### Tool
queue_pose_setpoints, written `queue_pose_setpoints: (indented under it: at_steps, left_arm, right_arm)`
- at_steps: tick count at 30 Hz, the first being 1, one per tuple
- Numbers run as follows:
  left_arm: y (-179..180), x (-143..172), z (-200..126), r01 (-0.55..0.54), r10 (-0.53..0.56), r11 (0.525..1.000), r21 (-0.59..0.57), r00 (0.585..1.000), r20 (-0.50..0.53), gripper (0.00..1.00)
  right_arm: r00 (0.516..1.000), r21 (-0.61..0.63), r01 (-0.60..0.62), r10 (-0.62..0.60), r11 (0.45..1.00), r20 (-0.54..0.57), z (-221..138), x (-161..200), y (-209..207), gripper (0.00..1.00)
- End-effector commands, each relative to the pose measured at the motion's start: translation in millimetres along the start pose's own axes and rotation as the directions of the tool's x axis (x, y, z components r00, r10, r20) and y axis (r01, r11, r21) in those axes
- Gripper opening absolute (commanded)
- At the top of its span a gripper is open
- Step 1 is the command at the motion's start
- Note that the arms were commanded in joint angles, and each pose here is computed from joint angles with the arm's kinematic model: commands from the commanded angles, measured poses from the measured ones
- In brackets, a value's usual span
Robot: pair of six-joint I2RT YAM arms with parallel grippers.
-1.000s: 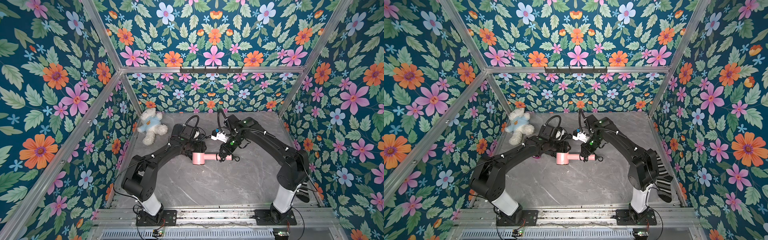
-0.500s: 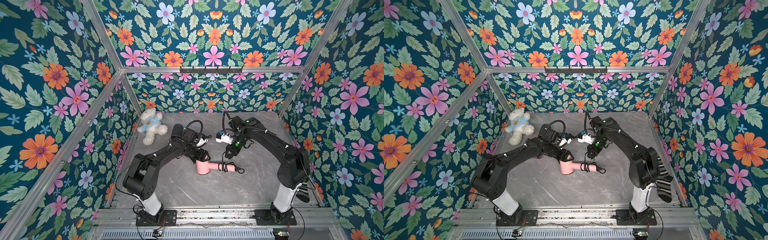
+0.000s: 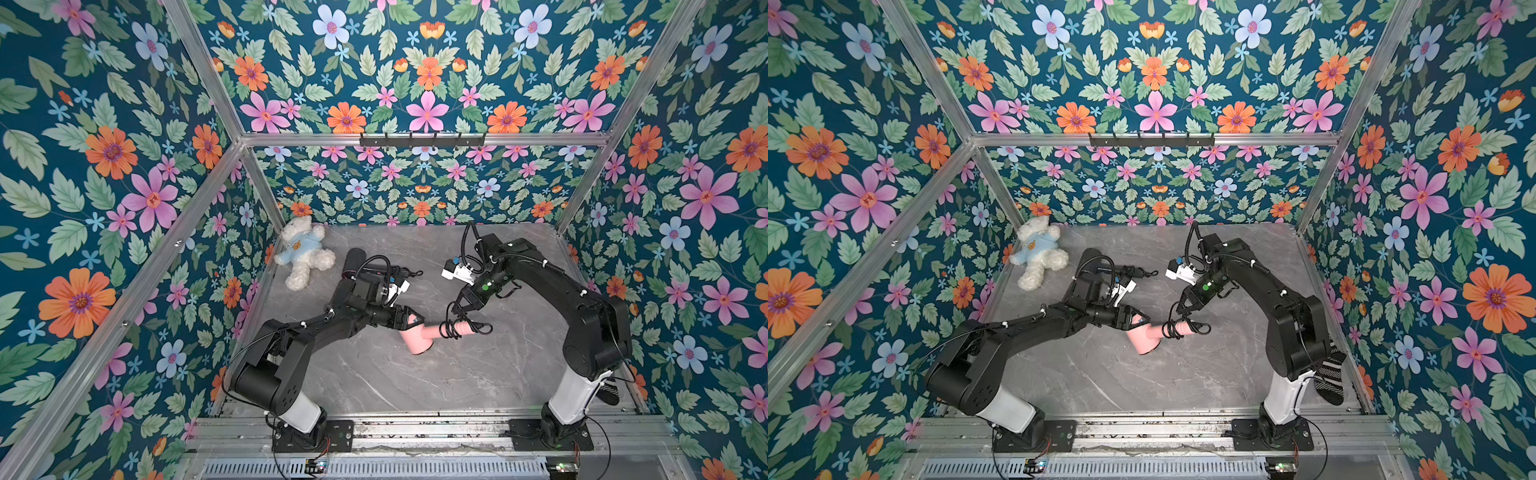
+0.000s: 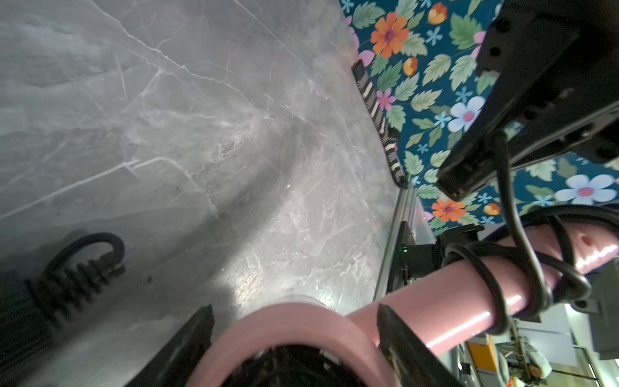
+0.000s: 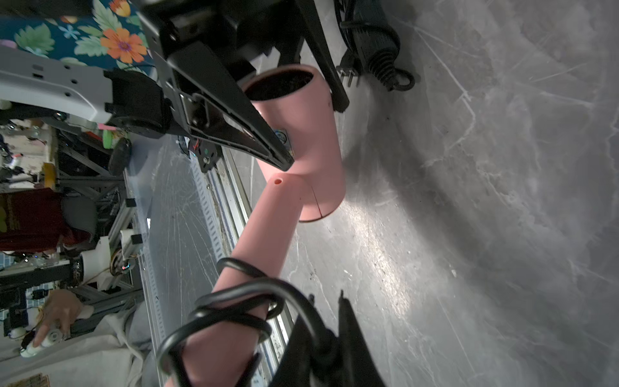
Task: Wrap the cord around the hair dryer
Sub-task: Wrap the power cord around the hair dryer.
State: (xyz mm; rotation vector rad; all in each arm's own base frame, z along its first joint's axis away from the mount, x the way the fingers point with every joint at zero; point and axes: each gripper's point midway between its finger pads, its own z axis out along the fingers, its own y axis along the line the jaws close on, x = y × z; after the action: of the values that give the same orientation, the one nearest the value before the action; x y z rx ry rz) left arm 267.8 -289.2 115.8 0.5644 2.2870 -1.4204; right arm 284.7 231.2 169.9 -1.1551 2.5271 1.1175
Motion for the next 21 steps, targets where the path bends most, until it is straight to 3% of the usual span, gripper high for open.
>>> queue_pose_setpoints:
  at_steps: [1,5,11,15,21]
  left_arm:
    - [-65.4,-43.8,-19.8,-0.161,0.109,0.955,0.25,0.971,0.212,0.0]
    - [-87.6,-65.8,-40.9,-0.203,0.089,0.94,0.276,0.923,0.376,0.0]
    - [-113.2,-95.4,-68.5,-0.2,-0.024,0.925,0.323,0.819,0.574,0.0]
    - [-126.3,-113.1,-71.2,-0.187,-0.067,0.929,0.319,0.763,0.642,0.0]
    - [-140.2,-116.5,-57.7,-0.116,-0.203,0.915,0.387,0.697,0.688,0.0]
  right_arm:
    - [0.987,-0.011,0.028,-0.026,1.0,0.159,-6.4,-26.4,-2.2,0.0]
    - [0.962,-0.014,-0.009,0.012,1.0,0.273,-7.5,-38.0,-6.7,0.0]
    - [0.879,0.067,-0.047,0.01,0.997,0.477,-29.9,-56.2,-5.0,0.0]
    - [0.818,0.094,-0.127,0.051,0.987,0.573,-46.8,-63.3,-6.2,0.0]
    - [0.682,0.087,-0.272,0.128,0.958,0.72,-70.6,-67.9,-6.7,0.0]
